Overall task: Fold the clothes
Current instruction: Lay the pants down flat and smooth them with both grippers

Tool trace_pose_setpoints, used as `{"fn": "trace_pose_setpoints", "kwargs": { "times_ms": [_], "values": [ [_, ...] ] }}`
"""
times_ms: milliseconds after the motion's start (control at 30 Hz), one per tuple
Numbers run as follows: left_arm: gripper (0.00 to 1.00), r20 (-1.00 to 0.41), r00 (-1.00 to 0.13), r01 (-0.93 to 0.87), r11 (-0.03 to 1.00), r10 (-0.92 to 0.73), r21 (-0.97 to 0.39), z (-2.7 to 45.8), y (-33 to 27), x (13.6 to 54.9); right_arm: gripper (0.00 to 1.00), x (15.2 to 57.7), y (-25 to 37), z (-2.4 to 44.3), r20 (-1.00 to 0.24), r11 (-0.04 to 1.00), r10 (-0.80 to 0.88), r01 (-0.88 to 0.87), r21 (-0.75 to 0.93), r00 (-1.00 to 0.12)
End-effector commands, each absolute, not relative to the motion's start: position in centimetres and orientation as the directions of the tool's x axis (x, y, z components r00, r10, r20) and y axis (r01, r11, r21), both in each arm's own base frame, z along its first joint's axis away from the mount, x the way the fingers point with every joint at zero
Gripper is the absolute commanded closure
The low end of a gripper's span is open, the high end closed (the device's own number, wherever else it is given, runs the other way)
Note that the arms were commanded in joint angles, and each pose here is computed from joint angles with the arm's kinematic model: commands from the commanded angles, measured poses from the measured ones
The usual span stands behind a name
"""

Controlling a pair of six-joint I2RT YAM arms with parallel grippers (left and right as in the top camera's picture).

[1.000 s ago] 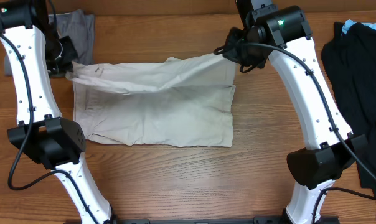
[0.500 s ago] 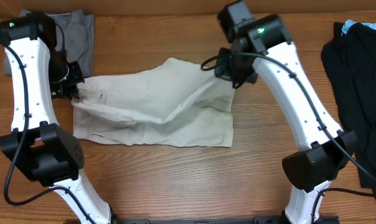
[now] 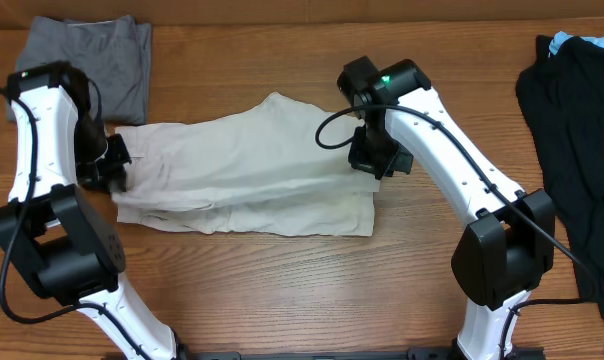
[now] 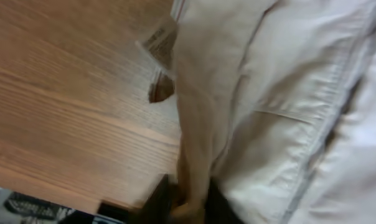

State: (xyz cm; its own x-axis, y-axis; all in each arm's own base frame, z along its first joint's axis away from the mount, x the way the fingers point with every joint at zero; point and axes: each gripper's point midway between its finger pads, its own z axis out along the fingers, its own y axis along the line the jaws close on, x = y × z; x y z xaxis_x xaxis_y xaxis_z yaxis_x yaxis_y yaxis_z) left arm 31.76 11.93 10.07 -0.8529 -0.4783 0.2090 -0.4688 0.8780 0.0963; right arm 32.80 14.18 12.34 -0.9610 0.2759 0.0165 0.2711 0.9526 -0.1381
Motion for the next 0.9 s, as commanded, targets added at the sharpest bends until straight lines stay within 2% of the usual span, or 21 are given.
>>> {"fn": "trace_pose_setpoints", "kwargs": {
  "times_ms": [0,33,100,133,200,300,367,433,467,567,633,767,867],
  "values": [
    [0.52,0.215,-0.849,-0.471,0.875,-0.484,0.108,9.8,12.2,31.0,0.84,32.4,12.8,12.9,-0.008,0.938,0.289,0.285,-0.196,-0.957],
    [0.5,0.213,-0.849,-0.473,0.875,-0.483,0.1,9.8,12.1,31.1,0.73,32.3,12.6,13.0,-0.009,0.936,0.288,0.283,-0.208,-0.958],
    [0.48,0.205,-0.852,-0.474,0.876,-0.481,0.086,10.0,12.0,31.4,0.28,32.3,12.3,13.1,-0.018,0.934,0.285,0.282,-0.221,-0.958],
    [0.48,0.193,-0.855,-0.475,0.876,-0.482,0.084,10.3,12.1,31.7,0.0,32.5,12.2,13.2,-0.024,0.934,0.283,0.282,-0.222,-0.959],
    [0.49,0.172,-0.859,-0.478,0.875,-0.483,0.072,10.9,12.1,32.3,0.0,32.8,12.1,13.5,-0.031,0.937,0.275,0.276,-0.214,-0.961],
    [0.52,0.138,-0.875,-0.471,0.882,-0.464,-0.021,12.6,11.1,33.8,0.0,33.8,12.0,14.4,-0.058,0.942,0.274,0.28,-0.187,-0.96],
    [0.58,0.104,-0.9,-0.434,0.893,-0.423,-0.121,13.7,9.8,35.3,0.0,34.8,12.3,14.9,-0.08,0.951,0.265,0.274,-0.143,-0.961],
    [0.66,0.071,-0.923,-0.384,0.898,-0.378,-0.215,14.5,8.2,36.6,0.0,35.9,14.4,14.8,-0.068,0.984,0.173,0.175,-0.026,-0.982],
    [0.69,0.054,-0.937,-0.346,0.903,-0.344,-0.254,14.6,7.3,37.2,0.06,36.3,15.7,14.6,-0.062,0.993,0.112,0.109,0.045,-0.992],
    [0.94,0.054,-0.954,-0.298,0.921,-0.294,-0.25,13.8,6.2,37.5,0.36,36.8,19.0,13.8,-0.063,0.977,-0.025,-0.037,0.209,-0.998],
    [0.96,0.066,-0.959,-0.283,0.926,-0.275,-0.249,12.9,5.4,37.5,0.54,36.9,19.8,13.0,-0.049,0.969,-0.037,-0.048,0.244,-0.998],
    [0.96,0.089,-0.957,-0.289,0.925,-0.276,-0.248,10.8,4.7,37.2,0.81,36.5,20.9,10.8,0.0,0.954,-0.037,-0.035,0.298,-0.999],
    [0.96,0.103,-0.949,-0.314,0.917,-0.298,-0.245,9.4,4.8,37.0,0.82,36.3,21.5,9.1,0.015,0.943,-0.042,-0.035,0.331,-0.999]
  ]
}}
